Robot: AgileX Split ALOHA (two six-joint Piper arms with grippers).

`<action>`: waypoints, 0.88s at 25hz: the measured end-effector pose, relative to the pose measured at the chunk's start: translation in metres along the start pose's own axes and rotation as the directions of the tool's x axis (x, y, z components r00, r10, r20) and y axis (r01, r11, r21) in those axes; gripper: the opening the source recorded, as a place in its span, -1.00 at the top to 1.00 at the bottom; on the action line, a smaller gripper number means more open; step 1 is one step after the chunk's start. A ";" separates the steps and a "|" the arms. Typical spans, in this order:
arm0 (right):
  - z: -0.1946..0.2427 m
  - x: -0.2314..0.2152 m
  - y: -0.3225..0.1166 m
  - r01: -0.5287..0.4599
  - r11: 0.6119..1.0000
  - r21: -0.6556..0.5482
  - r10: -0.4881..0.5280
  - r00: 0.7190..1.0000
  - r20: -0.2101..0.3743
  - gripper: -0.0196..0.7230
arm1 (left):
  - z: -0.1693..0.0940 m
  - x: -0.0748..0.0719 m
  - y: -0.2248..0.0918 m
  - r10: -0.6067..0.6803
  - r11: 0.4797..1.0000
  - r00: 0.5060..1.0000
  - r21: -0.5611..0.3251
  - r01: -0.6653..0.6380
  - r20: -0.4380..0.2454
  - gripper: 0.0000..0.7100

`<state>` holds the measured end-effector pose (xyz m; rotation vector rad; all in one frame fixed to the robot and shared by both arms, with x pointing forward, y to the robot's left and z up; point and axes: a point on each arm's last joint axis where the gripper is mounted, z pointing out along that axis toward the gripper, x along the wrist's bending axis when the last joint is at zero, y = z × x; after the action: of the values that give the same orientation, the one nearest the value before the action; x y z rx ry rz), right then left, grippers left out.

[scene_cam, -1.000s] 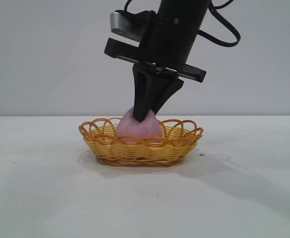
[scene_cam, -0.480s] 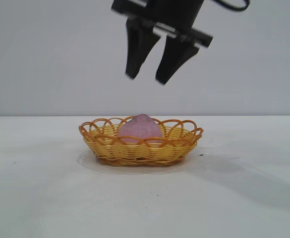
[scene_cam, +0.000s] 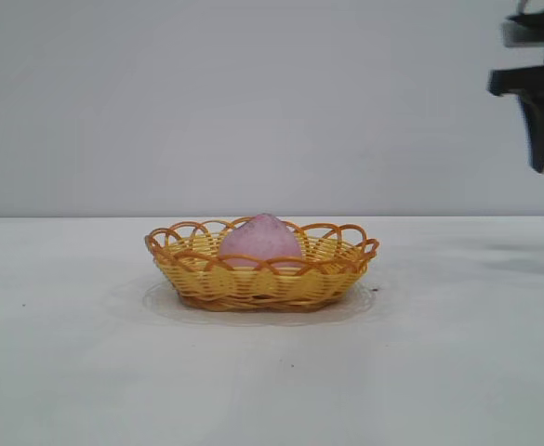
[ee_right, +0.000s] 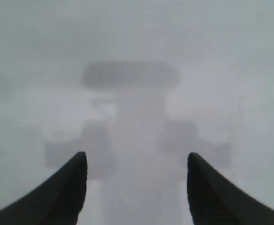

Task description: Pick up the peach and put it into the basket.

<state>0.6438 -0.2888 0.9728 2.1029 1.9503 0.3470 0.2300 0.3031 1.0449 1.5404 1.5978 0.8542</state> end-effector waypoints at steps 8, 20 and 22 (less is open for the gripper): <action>-0.050 0.003 -0.001 -0.033 0.996 -0.081 0.028 0.998 -0.057 -0.13 | 0.000 0.000 0.000 0.000 1.000 1.000 -0.002 0.000 0.000 0.07; -0.159 -0.019 -0.204 0.000 0.996 -0.087 -0.006 0.997 -0.071 -0.13 | 0.000 0.000 0.000 0.000 1.000 1.000 -0.002 0.000 0.000 0.07; -0.175 -0.023 -0.232 -0.004 0.991 -0.133 -0.007 0.997 -0.077 -0.13 | 0.000 0.000 0.000 0.000 1.000 1.000 -0.002 0.000 0.000 0.07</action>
<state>0.3651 -0.2910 1.0585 2.0318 1.9135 0.5504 0.2297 0.3031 1.0449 1.5392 1.5967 0.8552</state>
